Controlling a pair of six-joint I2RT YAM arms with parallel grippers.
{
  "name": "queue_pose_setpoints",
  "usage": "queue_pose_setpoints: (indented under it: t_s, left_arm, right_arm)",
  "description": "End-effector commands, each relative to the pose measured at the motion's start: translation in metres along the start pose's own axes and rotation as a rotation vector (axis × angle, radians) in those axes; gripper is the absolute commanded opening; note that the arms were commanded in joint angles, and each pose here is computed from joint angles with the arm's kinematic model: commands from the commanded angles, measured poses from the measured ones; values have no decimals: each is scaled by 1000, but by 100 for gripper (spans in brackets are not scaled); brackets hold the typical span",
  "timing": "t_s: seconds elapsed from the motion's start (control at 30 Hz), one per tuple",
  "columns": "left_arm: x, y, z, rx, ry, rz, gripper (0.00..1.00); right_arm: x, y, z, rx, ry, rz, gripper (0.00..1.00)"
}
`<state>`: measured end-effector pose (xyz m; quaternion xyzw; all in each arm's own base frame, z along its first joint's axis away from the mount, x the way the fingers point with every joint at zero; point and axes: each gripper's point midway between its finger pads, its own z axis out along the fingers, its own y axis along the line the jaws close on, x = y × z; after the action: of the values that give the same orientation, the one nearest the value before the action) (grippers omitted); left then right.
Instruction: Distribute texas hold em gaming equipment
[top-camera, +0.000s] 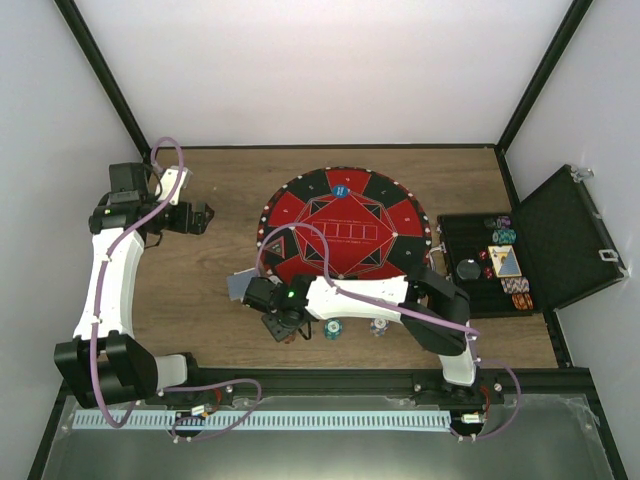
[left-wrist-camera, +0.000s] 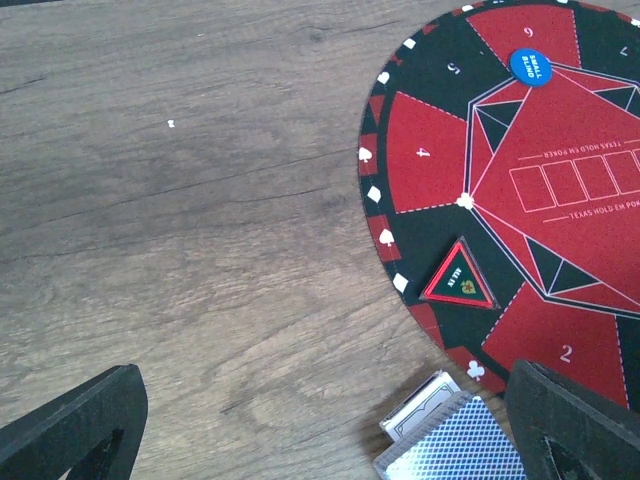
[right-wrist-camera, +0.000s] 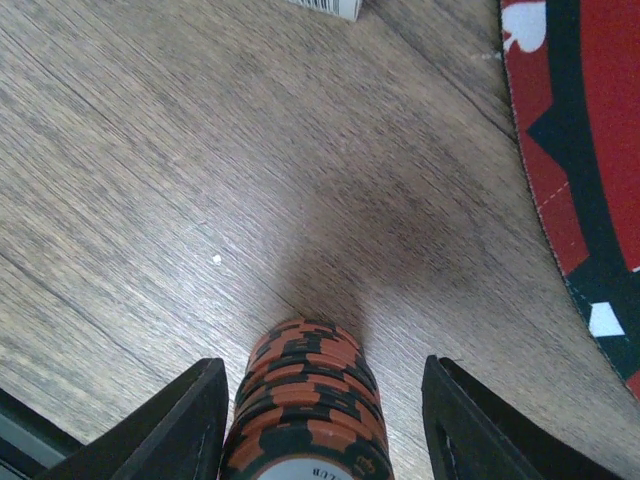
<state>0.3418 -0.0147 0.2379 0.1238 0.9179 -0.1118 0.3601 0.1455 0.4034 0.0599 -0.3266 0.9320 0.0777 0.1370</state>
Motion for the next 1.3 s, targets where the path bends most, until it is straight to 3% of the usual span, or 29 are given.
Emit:
queue_pose_setpoints:
  t_s: [0.0,0.47,0.6,0.8,1.27]
  left_arm:
    - [-9,-1,-9,-2,-26,6,100]
    - [-9,-2,-9,4,-24,5,100]
    - [-9,-2,-8,6,-24,7,100]
    - [-9,-3,-9,10,-28,12,100]
    - [-8,-3,-9,6,-24,17,100]
  right_arm:
    - [10,-2,9,26,23,-19,55]
    - [8,1,0,21,8,-27,46]
    - [10,2,0,20,21,-34,64]
    - [12,-1,-4,29,22,-29,67]
    - [17,0,-5,21,30,-29,43]
